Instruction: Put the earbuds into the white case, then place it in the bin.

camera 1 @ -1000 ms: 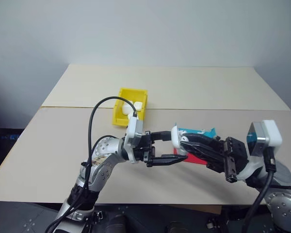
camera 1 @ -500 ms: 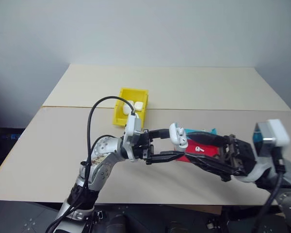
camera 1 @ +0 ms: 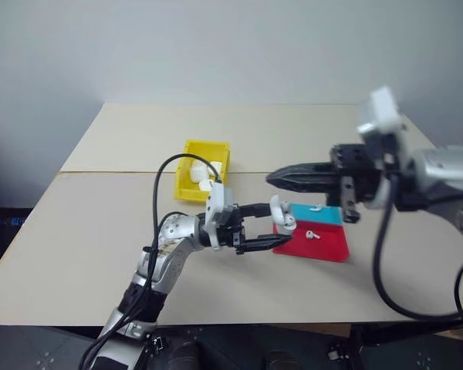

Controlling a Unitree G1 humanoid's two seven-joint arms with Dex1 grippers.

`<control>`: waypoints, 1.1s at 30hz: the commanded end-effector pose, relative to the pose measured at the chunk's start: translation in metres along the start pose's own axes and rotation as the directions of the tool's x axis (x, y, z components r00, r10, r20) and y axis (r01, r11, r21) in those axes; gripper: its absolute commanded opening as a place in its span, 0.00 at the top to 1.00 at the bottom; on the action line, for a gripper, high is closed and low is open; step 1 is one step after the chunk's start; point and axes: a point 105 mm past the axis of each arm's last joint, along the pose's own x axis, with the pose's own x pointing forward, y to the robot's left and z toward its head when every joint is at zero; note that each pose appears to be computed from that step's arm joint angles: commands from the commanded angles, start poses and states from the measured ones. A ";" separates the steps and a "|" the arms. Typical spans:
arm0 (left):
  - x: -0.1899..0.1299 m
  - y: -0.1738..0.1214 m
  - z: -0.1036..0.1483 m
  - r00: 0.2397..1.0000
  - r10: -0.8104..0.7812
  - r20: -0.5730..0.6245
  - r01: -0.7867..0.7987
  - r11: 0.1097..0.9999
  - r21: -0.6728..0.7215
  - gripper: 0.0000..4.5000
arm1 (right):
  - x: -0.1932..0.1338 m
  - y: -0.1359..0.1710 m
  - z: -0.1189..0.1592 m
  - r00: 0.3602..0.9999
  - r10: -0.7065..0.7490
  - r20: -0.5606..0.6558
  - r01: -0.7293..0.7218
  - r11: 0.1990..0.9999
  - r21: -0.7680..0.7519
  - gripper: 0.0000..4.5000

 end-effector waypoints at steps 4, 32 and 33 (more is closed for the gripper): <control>0.002 0.005 0.011 1.000 0.013 0.028 -0.014 0.998 0.061 0.39 | 0.018 0.003 -0.002 0.966 0.115 -0.232 -0.131 0.990 -0.051 1.00; -0.071 0.119 0.049 0.537 0.843 0.038 -0.814 0.506 0.284 0.39 | -0.056 -0.014 -0.049 0.902 -0.432 0.006 0.432 0.902 0.024 1.00; -0.074 0.127 0.047 0.489 0.872 0.029 -0.837 0.460 0.297 0.39 | -0.055 -0.013 -0.056 0.896 -0.443 -0.024 0.443 0.896 0.014 1.00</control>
